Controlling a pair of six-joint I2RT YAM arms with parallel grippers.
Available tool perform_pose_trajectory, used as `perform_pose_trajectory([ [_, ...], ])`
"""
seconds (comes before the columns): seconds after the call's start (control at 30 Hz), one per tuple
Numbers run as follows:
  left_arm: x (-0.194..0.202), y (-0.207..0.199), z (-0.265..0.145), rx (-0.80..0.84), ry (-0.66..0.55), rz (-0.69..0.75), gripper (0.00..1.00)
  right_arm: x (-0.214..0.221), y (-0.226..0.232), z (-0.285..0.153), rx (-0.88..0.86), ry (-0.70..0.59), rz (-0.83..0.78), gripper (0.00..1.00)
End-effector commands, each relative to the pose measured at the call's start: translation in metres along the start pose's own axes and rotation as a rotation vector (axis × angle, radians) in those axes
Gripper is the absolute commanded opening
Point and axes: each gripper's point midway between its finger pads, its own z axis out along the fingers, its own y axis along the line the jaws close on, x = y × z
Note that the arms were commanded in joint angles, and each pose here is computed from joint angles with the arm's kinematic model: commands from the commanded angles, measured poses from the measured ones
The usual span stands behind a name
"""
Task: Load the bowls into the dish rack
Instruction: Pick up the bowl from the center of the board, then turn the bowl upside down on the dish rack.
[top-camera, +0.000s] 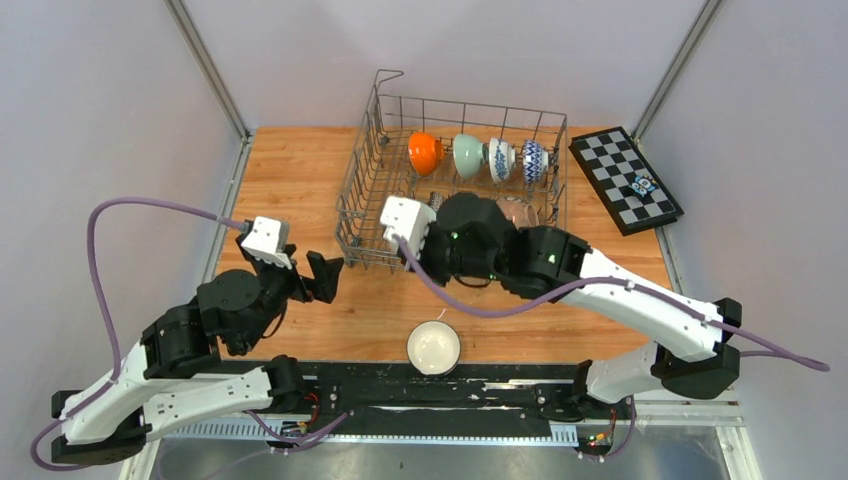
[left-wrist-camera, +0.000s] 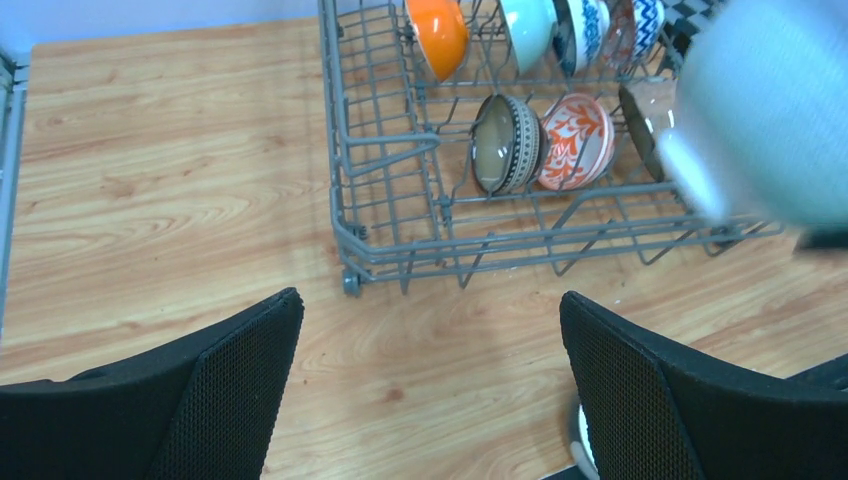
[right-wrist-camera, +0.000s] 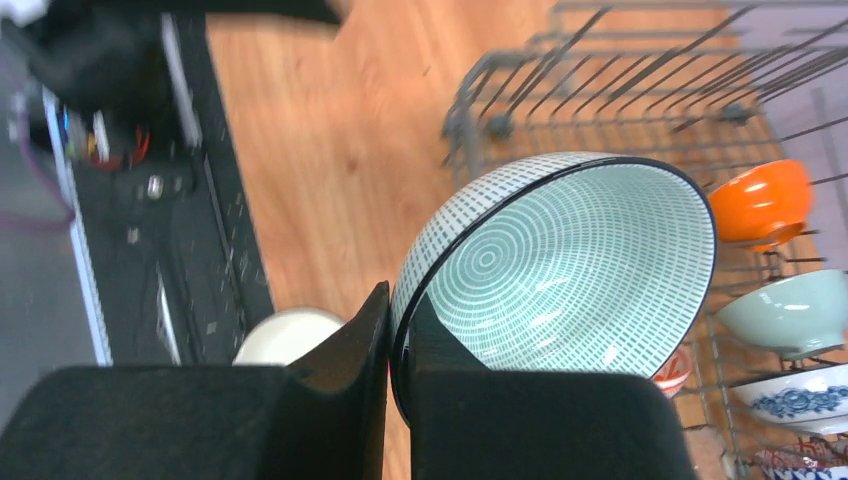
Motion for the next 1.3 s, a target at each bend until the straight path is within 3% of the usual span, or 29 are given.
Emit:
perform_pose_trajectory([
  [0.0,0.013,0.001,0.001,0.015,0.003,0.038,1.00,-0.074,-0.051,-0.010,0.084,-0.256,0.145,0.03],
  [0.3,0.045,0.000,0.011,0.020,0.046,0.110,1.00,-0.110,-0.140,0.012,0.101,-0.485,0.484,0.03],
  [0.57,0.067,-0.004,0.017,0.038,0.093,0.165,1.00,-0.099,-0.200,0.044,0.070,-0.614,0.701,0.03],
  [0.9,0.064,-0.002,0.012,0.053,0.075,0.148,1.00,-0.070,-0.249,0.103,0.004,-0.690,0.875,0.03],
  [1.27,0.058,-0.012,0.010,0.117,0.057,0.163,1.00,-0.033,-0.275,0.173,-0.097,-0.667,1.029,0.03],
])
